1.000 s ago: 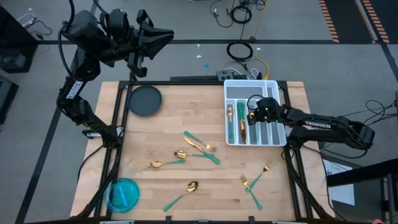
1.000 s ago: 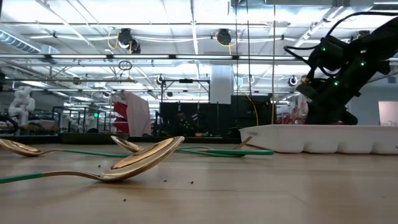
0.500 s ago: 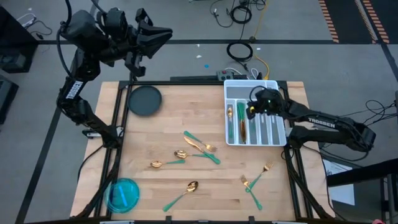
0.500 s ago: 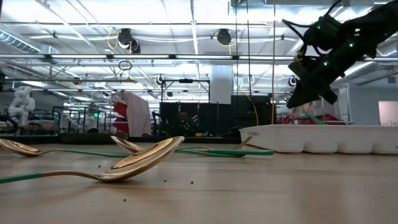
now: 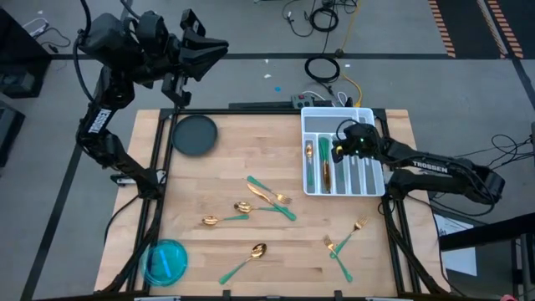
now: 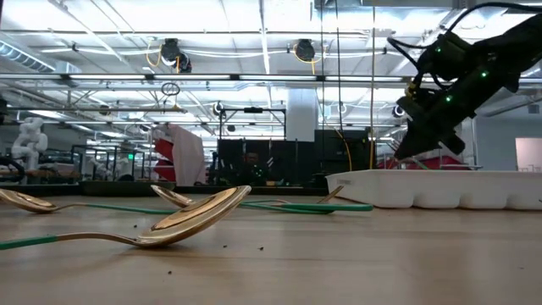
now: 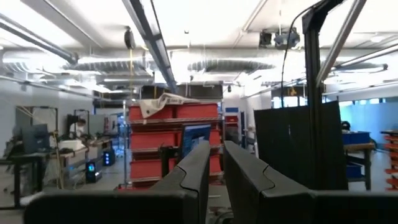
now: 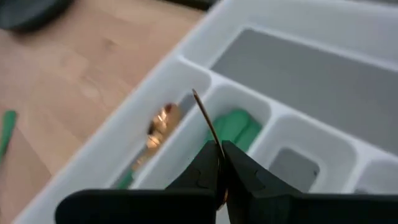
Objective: Sort silverware
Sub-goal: Put the green fork into the silverware tray
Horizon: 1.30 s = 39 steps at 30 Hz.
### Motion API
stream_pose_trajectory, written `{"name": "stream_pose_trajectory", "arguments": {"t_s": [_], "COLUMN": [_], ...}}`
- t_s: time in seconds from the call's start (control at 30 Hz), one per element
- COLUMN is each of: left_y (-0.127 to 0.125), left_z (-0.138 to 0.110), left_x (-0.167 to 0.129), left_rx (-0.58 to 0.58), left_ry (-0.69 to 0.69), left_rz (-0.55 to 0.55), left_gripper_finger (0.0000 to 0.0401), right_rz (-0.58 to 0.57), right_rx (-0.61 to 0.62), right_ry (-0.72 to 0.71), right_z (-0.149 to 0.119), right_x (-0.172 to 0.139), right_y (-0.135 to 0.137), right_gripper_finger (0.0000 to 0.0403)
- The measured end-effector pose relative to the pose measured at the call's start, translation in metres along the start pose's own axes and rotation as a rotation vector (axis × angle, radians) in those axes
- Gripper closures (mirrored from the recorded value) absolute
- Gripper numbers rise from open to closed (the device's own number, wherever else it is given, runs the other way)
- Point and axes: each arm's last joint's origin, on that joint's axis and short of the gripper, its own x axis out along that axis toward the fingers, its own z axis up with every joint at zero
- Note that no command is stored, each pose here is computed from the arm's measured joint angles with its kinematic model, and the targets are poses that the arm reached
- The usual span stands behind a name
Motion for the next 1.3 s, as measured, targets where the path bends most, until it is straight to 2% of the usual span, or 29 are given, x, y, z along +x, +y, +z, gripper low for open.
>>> {"name": "stream_pose_trajectory", "arguments": {"t_s": [0.17,0.33,0.63,0.8,1.03,1.2,1.3], "left_y": [0.0,0.001,-0.013,-0.021,-0.025,-0.024,-0.015], "left_z": [-0.005,-0.012,-0.013,-0.015,-0.039,-0.068,-0.096], "left_x": [0.001,0.006,0.012,0.015,0.027,0.034,0.038], "left_rx": [-0.016,-0.052,0.006,0.021,0.009,-0.005,-0.037], "left_ry": [0.037,0.068,0.052,0.062,0.125,0.211,0.33], "left_rz": [-0.012,-0.018,-0.089,-0.153,-0.2,-0.206,-0.138], "left_gripper_finger": [0.0347,0.0347,0.0347,0.0347,0.0347,0.0347,0.0347], "right_rz": [0.02,0.01,-0.014,-0.001,0.038,0.058,0.051], "right_rx": [-0.018,-0.012,-0.032,-0.053,-0.234,-0.564,-0.775], "right_ry": [-0.038,0.03,0.108,0.08,-0.059,-0.12,-0.069], "right_z": [0.004,-0.002,-0.01,-0.007,0.017,0.04,0.052], "right_x": [-0.002,-0.002,-0.003,-0.005,-0.022,-0.042,-0.057], "right_y": [0.002,-0.001,-0.003,-0.002,0.006,0.019,0.027], "right_gripper_finger": [0.0403,0.0403,0.0403,0.0403,0.0403,0.0403,0.0403]}}
